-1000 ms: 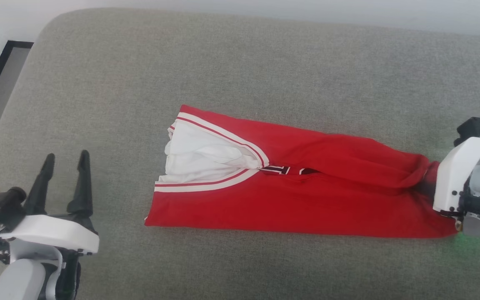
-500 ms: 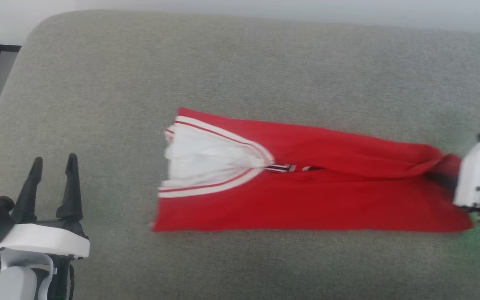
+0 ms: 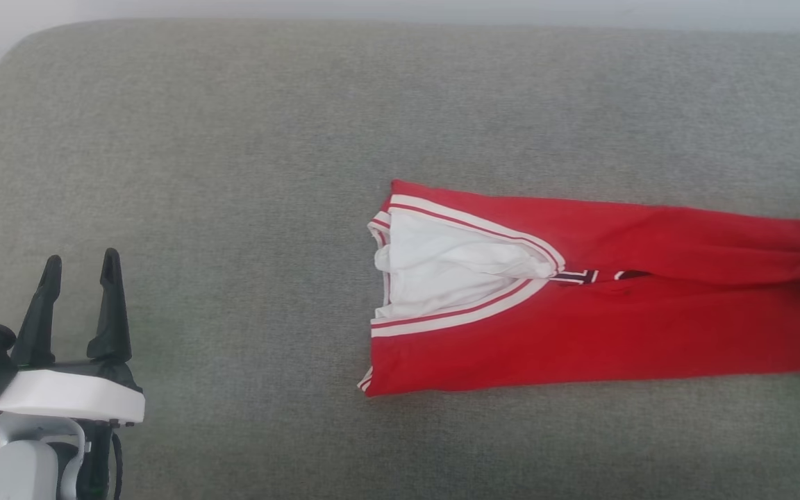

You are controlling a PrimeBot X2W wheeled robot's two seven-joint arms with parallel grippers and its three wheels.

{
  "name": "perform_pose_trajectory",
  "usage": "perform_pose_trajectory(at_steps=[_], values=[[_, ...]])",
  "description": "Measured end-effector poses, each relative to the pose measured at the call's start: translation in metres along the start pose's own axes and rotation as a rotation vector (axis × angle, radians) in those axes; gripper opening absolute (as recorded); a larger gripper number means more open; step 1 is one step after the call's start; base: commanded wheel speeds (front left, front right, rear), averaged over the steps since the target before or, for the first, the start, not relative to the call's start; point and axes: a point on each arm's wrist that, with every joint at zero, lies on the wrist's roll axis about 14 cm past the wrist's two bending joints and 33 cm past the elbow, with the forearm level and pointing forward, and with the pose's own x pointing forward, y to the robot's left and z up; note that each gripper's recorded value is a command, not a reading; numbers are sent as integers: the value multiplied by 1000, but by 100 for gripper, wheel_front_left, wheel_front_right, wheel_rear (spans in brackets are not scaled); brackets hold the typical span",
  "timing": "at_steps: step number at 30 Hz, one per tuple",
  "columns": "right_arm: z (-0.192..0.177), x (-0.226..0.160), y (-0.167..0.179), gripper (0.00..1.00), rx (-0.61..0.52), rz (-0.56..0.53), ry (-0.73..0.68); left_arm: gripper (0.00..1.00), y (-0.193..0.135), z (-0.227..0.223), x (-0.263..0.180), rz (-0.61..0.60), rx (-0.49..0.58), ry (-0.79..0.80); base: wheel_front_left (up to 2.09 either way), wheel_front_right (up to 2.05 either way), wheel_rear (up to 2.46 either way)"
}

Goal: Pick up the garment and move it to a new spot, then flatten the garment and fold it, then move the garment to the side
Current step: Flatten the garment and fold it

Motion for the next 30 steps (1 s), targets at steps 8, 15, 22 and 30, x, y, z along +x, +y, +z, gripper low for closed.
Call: perform_pose_trajectory(at_steps=[8,15,22,30], values=[[4,-21,61,0,-76,181,-30,100,-9,1,5,-27,-5,-10,0,0,0],[-6,-38,133,0,-204,354,-35,100,-11,4,2,-28,-13,-21,0,0,0],[-23,-42,218,0,-333,549,1,100,-10,6,-7,-22,-23,-19,0,0,0],[-42,-31,284,0,-447,673,61,100,-5,15,-16,-5,-23,-35,0,0,0]])
